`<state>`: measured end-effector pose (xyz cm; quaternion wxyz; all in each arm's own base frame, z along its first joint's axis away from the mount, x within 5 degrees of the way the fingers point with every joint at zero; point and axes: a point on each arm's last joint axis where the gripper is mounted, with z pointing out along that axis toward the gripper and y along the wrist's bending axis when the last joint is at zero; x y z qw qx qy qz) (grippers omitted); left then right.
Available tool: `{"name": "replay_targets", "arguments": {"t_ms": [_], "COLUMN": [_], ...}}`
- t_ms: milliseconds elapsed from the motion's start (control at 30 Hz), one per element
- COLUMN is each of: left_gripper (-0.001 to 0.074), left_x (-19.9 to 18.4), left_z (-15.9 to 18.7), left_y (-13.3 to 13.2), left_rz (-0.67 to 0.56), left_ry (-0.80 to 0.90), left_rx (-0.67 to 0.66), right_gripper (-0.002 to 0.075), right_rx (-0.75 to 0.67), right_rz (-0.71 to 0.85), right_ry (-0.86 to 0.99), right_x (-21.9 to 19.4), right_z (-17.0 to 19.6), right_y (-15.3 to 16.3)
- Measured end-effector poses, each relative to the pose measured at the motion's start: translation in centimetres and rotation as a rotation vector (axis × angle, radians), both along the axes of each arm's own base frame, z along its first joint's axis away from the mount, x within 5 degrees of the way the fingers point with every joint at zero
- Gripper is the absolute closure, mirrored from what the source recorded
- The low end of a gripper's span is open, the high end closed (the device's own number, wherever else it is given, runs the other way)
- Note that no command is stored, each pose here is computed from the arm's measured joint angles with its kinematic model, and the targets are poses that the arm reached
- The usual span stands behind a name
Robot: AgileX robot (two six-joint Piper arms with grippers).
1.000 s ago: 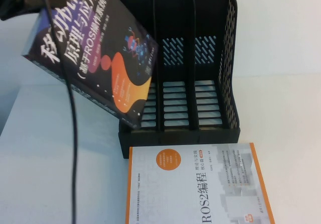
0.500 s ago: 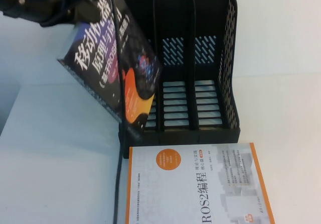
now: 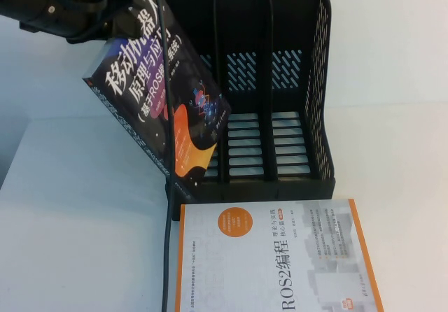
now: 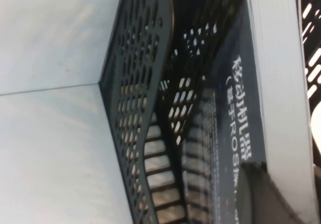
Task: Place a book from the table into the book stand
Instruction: Place the book on the book shelf
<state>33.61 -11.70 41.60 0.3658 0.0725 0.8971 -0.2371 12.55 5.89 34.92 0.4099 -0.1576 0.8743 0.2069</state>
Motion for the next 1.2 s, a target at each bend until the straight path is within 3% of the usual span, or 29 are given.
{"name": "replay_targets", "arguments": {"t_ms": [300,533,1200], "left_gripper": [0.0618,0.0619,0.0619], "left_x": [-1.0,-1.3,3.9], "left_z": [1.9,3.8,-0.1], "left_y": [0.8,0.9,-1.2], "left_rz": [-0.012,0.005,0.053], "left_ry": [0.034,-0.011,-0.025], "left_rx": [0.114,0.089,0.007], "right_gripper": [0.0727,0.0727,0.0727], "right_rx": [0.000,0.009,0.011], "right_rz": [0.000,0.001,-0.006], "right_ry": [0.000,0.002,0.057], "right_x": [0.0,0.0,0.0], "right_z": [0.0,0.0,-2.0], "right_y": [0.0,0.1,0.1]}}
